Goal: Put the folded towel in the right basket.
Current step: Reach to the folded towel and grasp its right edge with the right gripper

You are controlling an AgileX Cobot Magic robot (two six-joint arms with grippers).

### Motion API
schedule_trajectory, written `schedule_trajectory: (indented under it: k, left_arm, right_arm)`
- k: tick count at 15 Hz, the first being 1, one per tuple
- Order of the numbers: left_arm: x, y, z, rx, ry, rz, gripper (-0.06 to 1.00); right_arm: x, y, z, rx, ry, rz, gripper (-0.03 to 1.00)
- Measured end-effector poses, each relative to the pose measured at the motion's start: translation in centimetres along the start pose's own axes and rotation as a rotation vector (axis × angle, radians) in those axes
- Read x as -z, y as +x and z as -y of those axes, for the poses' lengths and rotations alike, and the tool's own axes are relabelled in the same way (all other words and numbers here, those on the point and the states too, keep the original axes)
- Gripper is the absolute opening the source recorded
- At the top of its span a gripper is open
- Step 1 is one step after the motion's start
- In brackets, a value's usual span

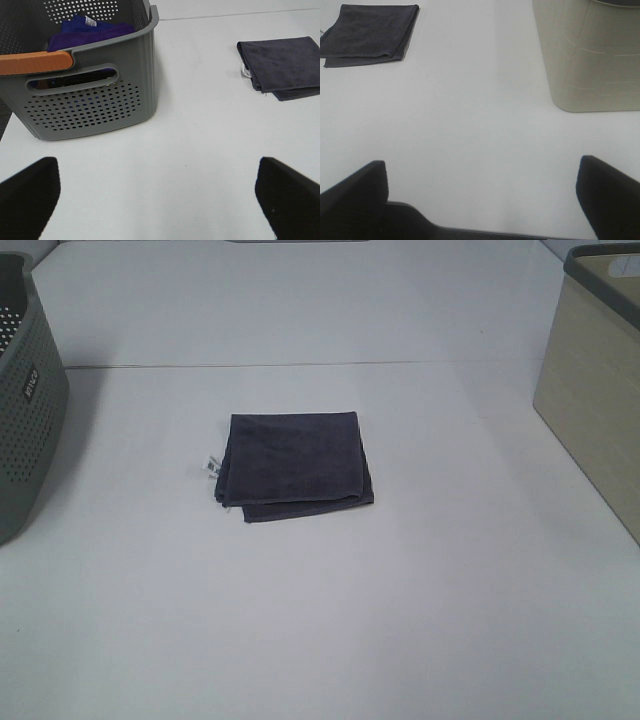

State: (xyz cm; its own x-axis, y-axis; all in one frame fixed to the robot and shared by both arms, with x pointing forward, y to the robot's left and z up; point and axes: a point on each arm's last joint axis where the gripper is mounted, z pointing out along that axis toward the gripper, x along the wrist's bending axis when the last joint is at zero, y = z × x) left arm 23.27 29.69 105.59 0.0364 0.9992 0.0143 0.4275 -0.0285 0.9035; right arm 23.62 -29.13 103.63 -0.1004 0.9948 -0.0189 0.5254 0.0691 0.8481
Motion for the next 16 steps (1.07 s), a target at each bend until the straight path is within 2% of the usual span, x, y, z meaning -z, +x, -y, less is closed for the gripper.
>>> schedule_trajectory:
  k: [16]
  left_arm:
    - [0.00,-0.01,0.00,0.001,0.000,0.001,0.99]
  right_arm:
    - [0.00,0.01,0.00,0.000,0.000,-0.001,0.98]
